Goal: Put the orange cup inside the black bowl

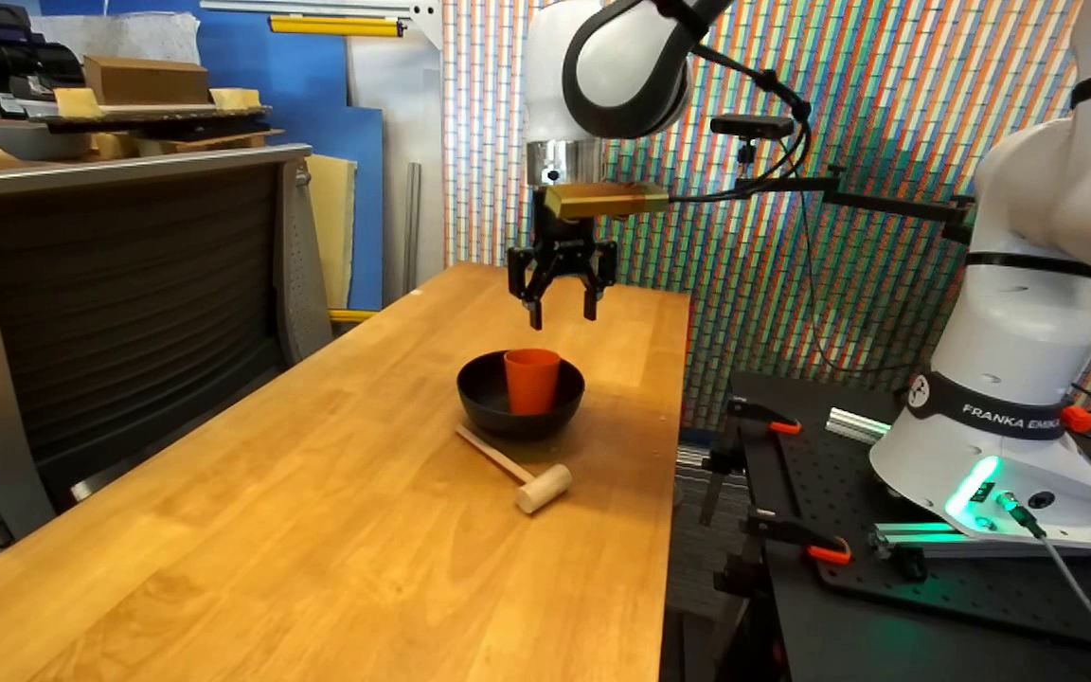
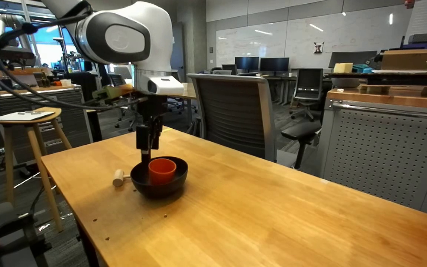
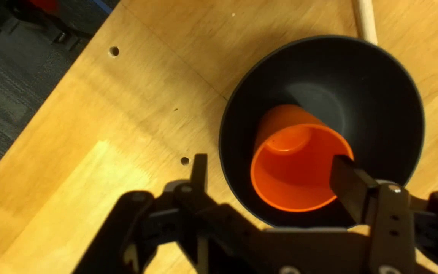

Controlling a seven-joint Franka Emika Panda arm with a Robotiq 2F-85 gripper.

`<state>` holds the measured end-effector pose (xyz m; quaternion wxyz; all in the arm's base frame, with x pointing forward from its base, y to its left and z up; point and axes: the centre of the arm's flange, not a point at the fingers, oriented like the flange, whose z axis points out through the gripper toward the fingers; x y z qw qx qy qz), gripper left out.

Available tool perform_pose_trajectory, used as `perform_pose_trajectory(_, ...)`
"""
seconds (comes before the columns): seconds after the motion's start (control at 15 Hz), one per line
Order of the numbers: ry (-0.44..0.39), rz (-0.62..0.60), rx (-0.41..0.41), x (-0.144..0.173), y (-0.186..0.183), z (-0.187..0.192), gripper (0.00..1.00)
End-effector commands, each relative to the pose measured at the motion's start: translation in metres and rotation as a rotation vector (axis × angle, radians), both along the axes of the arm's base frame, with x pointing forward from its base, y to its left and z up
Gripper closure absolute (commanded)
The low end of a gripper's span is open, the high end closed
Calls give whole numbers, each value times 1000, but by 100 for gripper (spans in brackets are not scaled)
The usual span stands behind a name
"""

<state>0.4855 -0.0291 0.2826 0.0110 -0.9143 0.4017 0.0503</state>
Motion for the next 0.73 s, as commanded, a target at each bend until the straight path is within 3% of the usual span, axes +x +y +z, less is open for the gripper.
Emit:
perform_pose_trajectory(0.0,1,192,58,-31,15,85,0)
perform_pose_trajectory(0.33,61,466,91,-76,17,186,0)
perform_pose_trajectory(0.4,61,372,77,-55,23,140,0)
perform_pose_trajectory(0.53,52,426,87,-72,23,171,0)
perform_pose_trajectory(0.67,43,440,87,-78,23,179,0)
